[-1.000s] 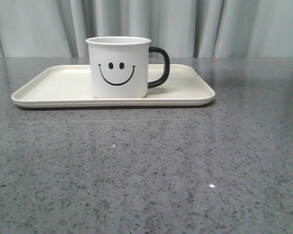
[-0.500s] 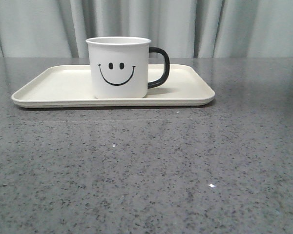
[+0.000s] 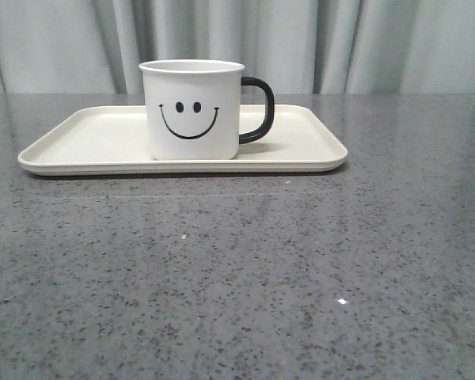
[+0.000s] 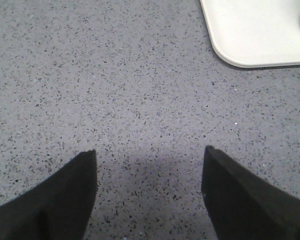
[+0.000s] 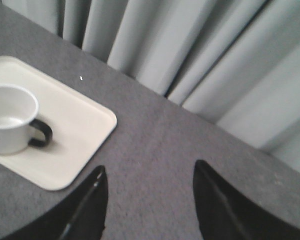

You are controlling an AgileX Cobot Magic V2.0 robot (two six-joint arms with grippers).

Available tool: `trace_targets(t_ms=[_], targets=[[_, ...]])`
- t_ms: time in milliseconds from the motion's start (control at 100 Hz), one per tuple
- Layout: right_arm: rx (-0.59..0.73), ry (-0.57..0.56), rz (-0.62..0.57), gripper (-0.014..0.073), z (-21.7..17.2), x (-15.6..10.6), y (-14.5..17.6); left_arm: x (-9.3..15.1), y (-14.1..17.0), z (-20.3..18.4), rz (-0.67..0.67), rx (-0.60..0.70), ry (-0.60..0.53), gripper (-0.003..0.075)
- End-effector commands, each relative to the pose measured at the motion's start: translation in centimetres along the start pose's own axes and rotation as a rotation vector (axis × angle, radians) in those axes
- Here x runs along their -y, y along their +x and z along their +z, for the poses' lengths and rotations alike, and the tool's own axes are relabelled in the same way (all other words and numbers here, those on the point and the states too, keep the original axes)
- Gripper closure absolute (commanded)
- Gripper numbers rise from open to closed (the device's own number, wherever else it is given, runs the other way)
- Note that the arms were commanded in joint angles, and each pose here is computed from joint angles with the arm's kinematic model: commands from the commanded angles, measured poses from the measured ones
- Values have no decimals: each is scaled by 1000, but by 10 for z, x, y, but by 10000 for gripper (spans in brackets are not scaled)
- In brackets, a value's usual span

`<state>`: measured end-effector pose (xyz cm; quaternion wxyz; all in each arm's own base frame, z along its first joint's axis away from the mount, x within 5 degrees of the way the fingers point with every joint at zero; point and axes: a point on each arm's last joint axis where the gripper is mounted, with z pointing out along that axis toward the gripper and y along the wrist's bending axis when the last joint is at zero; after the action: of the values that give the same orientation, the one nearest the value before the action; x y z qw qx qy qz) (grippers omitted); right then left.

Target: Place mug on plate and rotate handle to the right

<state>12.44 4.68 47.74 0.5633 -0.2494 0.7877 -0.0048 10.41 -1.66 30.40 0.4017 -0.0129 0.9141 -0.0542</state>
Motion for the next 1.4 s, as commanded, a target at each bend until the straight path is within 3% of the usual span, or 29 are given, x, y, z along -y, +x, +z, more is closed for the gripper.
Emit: trace_targets(t_ms=[0, 280, 640, 780, 1120, 1270, 1390], targets=[[29, 81, 6, 191, -20, 7, 12, 2, -12, -6, -9, 84, 19, 281], [70, 106, 117, 191, -38, -6, 79, 2, -12, -6, -9, 84, 19, 281], [-96, 78, 239, 191, -12, -31, 160, 2, -12, -6, -9, 84, 19, 281], [-133, 70, 232, 191, -4, -36, 174, 2, -12, -6, -9, 85, 19, 281], [-100, 64, 232, 198, -3, -37, 171, 3, -15, -6, -9, 115, 28, 282], [-94, 63, 232, 339, -3, -37, 171, 3, -15, -6, -9, 115, 28, 301], [-83, 62, 231, 516, -3, -37, 170, 3, -15, -6, -9, 115, 28, 441]])
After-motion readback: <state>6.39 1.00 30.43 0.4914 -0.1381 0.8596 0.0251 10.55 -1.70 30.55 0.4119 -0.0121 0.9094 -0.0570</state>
